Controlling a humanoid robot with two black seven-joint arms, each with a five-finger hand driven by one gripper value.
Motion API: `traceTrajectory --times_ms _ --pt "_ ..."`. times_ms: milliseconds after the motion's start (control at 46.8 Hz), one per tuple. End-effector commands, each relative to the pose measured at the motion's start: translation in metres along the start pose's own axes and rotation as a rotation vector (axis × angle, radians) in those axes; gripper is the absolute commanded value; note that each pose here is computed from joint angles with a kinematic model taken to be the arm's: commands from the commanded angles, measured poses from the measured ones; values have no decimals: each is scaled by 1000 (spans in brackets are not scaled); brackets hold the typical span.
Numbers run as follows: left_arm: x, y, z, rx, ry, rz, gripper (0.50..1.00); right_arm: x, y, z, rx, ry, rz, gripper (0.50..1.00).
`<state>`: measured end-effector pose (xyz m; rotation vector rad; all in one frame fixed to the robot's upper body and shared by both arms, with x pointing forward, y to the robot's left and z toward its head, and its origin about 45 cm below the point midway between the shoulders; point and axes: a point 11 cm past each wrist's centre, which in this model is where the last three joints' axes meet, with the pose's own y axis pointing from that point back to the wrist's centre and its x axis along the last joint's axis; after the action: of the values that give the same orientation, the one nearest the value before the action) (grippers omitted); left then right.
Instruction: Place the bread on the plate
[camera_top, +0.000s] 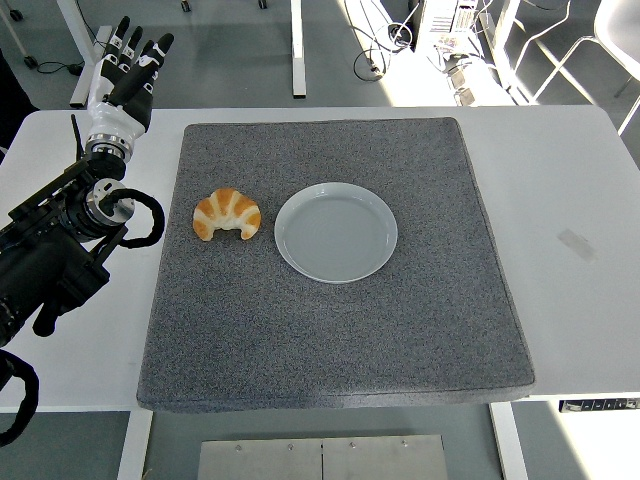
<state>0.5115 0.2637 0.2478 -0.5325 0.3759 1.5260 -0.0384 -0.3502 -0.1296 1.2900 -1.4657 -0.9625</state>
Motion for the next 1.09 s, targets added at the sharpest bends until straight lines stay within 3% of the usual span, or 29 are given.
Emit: traceTrajectory --times_ms 0,235,641,1068 --pt "-2 -1 1 2 -14 -7 981 0 0 0 0 0 0 1000" --pt "15 -3 18 -17 -45 16 980 0 0 0 0 0 0 1000" --pt "8 -6 24 -23 -67 -9 980 0 0 0 0 0 0 1000" --pt "-11 -20 73 0 -401 -149 978 0 0 0 0 0 0 1000"
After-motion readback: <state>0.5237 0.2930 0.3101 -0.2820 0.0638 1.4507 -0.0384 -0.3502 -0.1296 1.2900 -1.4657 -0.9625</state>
